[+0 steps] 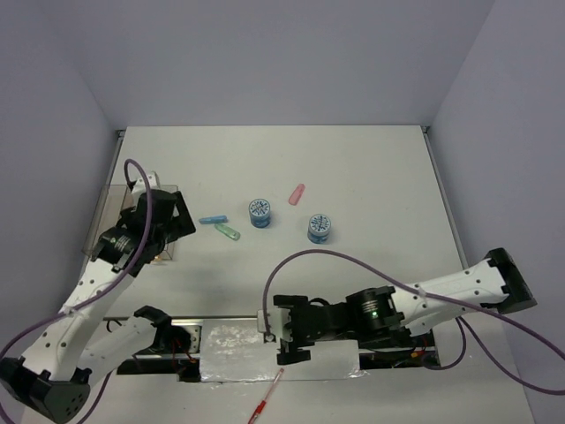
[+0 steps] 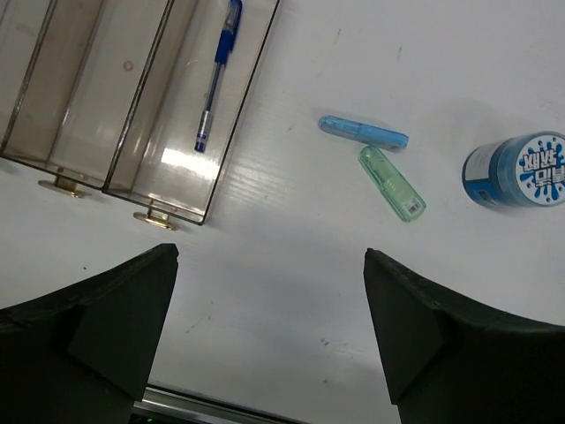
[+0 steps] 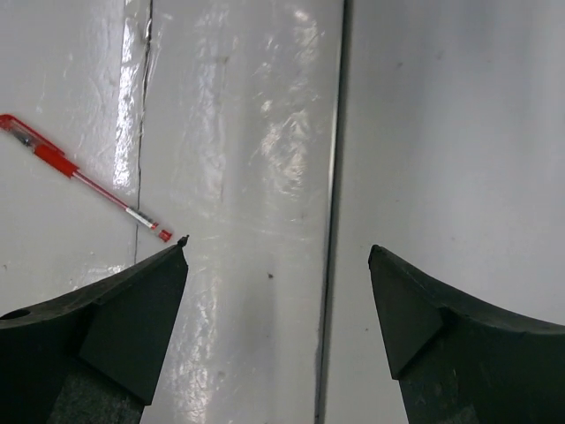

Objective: Sort the stationery into containers
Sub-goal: Pick up the pen from the corner of the board.

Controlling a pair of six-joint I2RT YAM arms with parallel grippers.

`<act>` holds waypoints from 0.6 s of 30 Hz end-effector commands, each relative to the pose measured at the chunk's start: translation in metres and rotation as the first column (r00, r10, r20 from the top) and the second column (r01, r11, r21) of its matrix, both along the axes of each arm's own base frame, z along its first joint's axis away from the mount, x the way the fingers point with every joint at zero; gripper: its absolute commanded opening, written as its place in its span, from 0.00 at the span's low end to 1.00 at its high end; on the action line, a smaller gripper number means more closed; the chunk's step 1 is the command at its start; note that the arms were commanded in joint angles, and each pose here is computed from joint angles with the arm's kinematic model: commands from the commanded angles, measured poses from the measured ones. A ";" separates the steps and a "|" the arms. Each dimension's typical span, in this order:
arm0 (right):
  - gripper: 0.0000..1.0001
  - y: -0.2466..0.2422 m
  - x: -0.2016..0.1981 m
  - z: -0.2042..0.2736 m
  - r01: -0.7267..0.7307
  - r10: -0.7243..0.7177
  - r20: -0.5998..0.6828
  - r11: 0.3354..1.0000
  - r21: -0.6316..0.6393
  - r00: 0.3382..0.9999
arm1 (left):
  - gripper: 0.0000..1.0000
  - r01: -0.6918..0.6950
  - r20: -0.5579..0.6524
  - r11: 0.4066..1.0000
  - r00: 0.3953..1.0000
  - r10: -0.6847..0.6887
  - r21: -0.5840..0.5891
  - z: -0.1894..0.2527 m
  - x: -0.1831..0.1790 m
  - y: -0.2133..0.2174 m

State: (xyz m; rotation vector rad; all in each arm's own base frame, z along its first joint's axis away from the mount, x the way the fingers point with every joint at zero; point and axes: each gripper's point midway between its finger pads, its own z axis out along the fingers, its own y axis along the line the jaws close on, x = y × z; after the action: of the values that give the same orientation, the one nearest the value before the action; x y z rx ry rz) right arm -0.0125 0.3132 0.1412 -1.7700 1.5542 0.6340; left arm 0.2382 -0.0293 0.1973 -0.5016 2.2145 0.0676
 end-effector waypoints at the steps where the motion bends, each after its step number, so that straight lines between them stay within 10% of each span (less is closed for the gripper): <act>1: 0.91 0.002 0.019 0.039 0.045 -0.054 0.045 0.982 0.186 0.998 | 0.99 0.073 0.068 0.997 0.995 -0.074 0.012 0.023 -0.006 0.001; 11: 0.96 -0.025 0.021 0.024 -0.045 0.042 0.134 0.999 0.019 0.990 | 1.00 0.106 0.209 0.994 0.972 -0.107 0.016 0.045 -0.017 0.007; 18: 1.00 -0.022 0.012 0.040 -0.202 0.176 0.196 0.971 0.127 0.965 | 0.99 0.137 0.210 0.991 0.968 -0.135 0.008 0.044 -0.018 0.003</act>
State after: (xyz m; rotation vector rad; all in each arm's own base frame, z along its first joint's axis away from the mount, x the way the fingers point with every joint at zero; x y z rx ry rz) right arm 0.0045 0.2844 0.1637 -1.8236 1.3496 0.5777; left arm 0.2151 -0.0218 0.2383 -0.3799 2.0506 -0.0383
